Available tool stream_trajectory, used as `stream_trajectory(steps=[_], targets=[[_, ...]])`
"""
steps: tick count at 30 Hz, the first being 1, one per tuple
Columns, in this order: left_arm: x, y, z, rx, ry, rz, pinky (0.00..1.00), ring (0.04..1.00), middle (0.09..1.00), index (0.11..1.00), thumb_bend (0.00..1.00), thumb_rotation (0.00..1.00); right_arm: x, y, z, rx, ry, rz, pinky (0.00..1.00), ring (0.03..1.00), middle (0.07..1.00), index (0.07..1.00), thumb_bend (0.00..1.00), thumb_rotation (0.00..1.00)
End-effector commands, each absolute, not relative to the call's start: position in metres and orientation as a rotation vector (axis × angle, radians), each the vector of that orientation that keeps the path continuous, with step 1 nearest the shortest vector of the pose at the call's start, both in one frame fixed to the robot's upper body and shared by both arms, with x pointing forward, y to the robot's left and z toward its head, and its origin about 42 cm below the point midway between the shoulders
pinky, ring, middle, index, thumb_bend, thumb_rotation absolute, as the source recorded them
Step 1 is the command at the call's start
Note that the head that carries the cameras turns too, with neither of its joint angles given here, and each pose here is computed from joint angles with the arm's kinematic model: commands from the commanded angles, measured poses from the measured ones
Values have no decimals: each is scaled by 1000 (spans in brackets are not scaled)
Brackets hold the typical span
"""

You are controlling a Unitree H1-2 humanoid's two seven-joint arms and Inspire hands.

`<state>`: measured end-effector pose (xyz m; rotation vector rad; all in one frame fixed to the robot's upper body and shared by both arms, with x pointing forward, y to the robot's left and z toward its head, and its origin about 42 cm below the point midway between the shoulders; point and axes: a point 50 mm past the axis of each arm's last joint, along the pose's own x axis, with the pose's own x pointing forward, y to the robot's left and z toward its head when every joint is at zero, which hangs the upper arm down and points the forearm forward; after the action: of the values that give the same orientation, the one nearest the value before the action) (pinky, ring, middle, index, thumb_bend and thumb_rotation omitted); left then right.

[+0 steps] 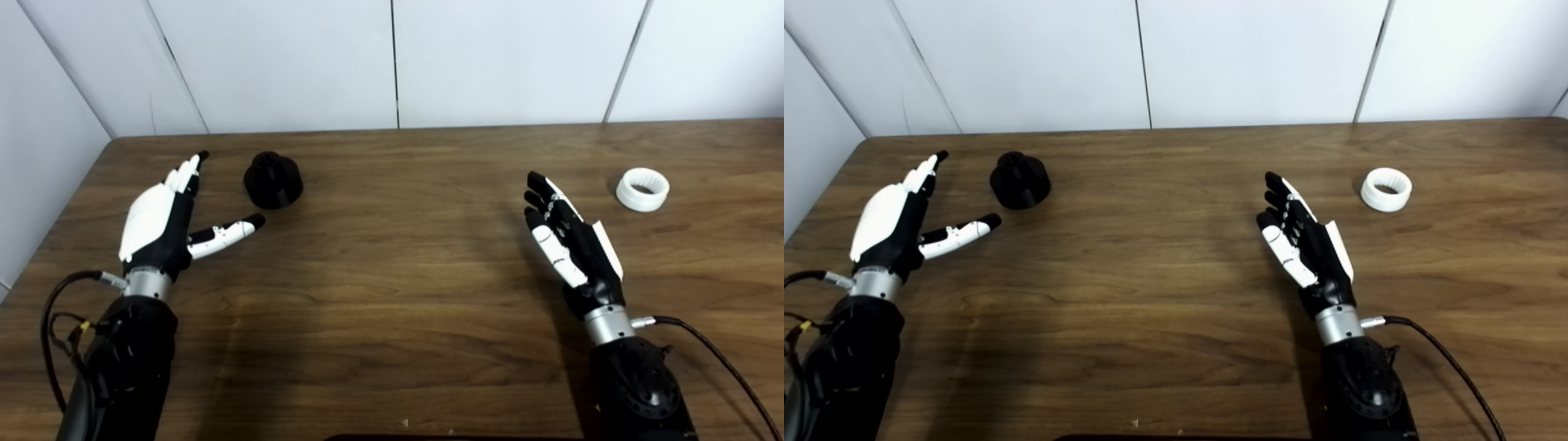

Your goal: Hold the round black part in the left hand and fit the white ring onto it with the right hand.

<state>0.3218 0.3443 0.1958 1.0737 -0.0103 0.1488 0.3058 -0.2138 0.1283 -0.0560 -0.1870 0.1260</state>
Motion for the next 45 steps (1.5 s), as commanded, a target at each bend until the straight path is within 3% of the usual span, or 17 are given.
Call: stream_trajectory(steps=[1, 19, 32, 45], targets=[[337, 352, 217, 1136, -65, 202, 1000, 1000, 1000, 1000, 1000, 663, 294, -224, 104, -67, -116, 122, 946, 944, 943, 911, 523, 641], [392, 370, 200, 1197, 16, 168, 1000, 1000, 1000, 1000, 1000, 649, 292, -223, 104, -61, -119, 119, 948, 944, 945, 915, 529, 647], [417, 365, 188, 1191, 11, 127, 1000, 1000, 1000, 1000, 1000, 675, 292, -223, 104, -72, -123, 118, 942, 943, 947, 918, 526, 652], [432, 352, 186, 1142, -11, 89, 1000, 1000, 980, 1000, 1000, 605, 292, -223, 107, -89, -124, 114, 943, 944, 945, 917, 547, 670]])
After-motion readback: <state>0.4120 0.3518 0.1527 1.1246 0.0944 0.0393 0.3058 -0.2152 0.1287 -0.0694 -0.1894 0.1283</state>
